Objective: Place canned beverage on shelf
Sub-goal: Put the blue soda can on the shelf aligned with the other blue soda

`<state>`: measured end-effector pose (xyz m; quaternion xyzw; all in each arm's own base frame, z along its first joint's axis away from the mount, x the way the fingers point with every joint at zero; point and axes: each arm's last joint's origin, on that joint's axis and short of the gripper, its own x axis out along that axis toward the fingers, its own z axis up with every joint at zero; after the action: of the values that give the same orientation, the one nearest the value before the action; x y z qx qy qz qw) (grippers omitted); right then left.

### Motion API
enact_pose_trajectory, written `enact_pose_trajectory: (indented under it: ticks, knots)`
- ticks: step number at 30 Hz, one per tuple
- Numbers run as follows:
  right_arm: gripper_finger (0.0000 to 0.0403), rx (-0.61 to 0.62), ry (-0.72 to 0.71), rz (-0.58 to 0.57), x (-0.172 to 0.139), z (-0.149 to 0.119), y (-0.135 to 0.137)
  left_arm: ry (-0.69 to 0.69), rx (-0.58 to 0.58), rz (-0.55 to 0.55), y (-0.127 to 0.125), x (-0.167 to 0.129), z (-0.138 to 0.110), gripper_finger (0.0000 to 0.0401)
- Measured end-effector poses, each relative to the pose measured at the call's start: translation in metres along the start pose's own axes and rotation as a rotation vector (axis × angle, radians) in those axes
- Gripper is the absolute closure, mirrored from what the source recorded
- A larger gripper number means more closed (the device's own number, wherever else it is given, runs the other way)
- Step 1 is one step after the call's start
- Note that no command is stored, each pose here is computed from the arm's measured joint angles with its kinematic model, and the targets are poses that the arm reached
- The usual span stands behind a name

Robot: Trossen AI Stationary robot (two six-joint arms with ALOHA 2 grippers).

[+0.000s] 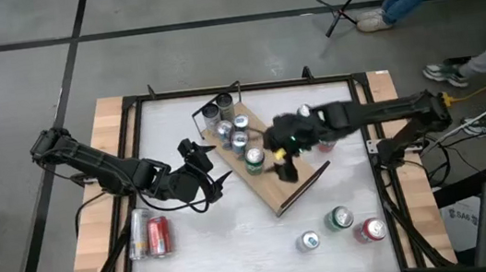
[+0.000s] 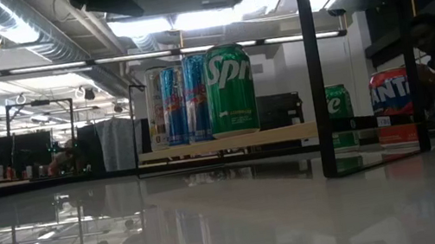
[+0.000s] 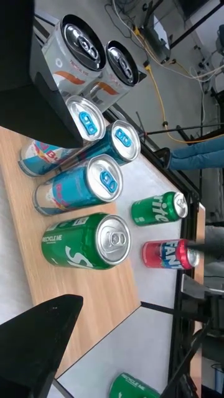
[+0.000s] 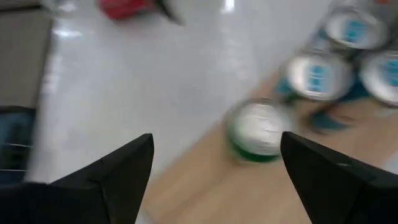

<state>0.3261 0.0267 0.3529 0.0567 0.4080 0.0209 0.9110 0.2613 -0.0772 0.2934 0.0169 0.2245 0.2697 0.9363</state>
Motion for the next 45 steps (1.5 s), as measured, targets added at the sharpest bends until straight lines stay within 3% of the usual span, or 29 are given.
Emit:
enact_pose_trajectory:
  ticks: [9,18,24,28,32,38,45]
  knots:
    - [0.0062,0.083,0.04,0.201,-0.01,-0.015,0.069,0.007,0.003,-0.015,-0.001,0.0,0.0,0.0007]
    - [0.0062,-0.061,0.103,0.352,-0.023,-0.043,0.135,0.068,-0.031,-0.163,-0.005,-0.001,-0.002,0.0007]
    - [0.0062,-0.099,0.081,0.271,-0.034,-0.064,0.166,0.073,-0.044,-0.18,-0.007,-0.002,-0.003,0.0007]
    - [0.0062,-0.057,0.081,0.169,-0.038,-0.079,0.178,0.073,-0.044,-0.18,-0.007,-0.002,-0.003,0.0007]
    - [0.0062,0.074,0.083,0.09,-0.031,-0.092,0.181,0.073,-0.043,-0.18,-0.007,-0.002,-0.003,0.0007]
    - [0.0062,0.372,0.114,-0.008,-0.011,-0.104,0.182,0.073,-0.043,-0.18,-0.007,-0.002,-0.003,0.0007]
    - [0.0062,0.429,0.156,-0.066,0.012,-0.113,0.187,0.073,-0.042,-0.18,-0.007,-0.002,-0.003,0.0007]
